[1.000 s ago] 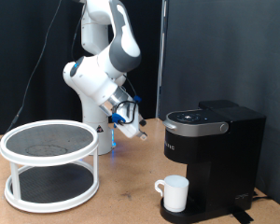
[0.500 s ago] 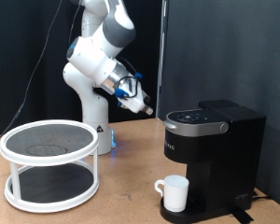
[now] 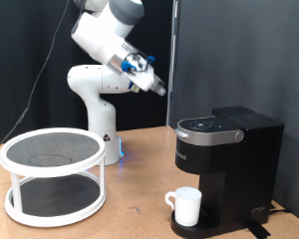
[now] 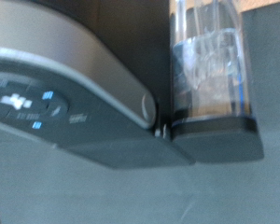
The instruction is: Make a cup of coffee with the keurig machine
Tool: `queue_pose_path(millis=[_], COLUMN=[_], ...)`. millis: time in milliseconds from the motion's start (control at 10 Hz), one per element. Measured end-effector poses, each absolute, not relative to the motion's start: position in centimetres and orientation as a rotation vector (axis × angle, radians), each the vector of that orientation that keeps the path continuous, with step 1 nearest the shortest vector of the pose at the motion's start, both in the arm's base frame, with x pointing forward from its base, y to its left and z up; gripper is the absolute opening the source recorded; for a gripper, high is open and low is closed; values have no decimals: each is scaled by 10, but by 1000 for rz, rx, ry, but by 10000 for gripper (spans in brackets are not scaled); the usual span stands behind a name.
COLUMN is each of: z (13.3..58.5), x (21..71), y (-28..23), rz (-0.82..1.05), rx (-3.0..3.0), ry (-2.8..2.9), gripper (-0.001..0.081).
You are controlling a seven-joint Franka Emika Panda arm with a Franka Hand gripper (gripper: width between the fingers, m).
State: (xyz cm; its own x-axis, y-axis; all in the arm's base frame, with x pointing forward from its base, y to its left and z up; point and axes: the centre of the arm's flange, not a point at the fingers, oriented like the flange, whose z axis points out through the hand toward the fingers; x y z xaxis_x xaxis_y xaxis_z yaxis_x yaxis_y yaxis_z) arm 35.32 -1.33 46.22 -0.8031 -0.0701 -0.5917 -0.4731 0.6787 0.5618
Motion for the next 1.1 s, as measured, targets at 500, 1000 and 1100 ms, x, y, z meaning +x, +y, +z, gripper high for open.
queue_pose_path(millis=[500, 1000, 1100], z=[498, 557, 564], x=[362, 392, 401], y=[-7, 29, 35], rz=[995, 1624, 1745], rx=[-337, -282, -249], ry=[2329, 1936, 1824], gripper=[734, 734, 734])
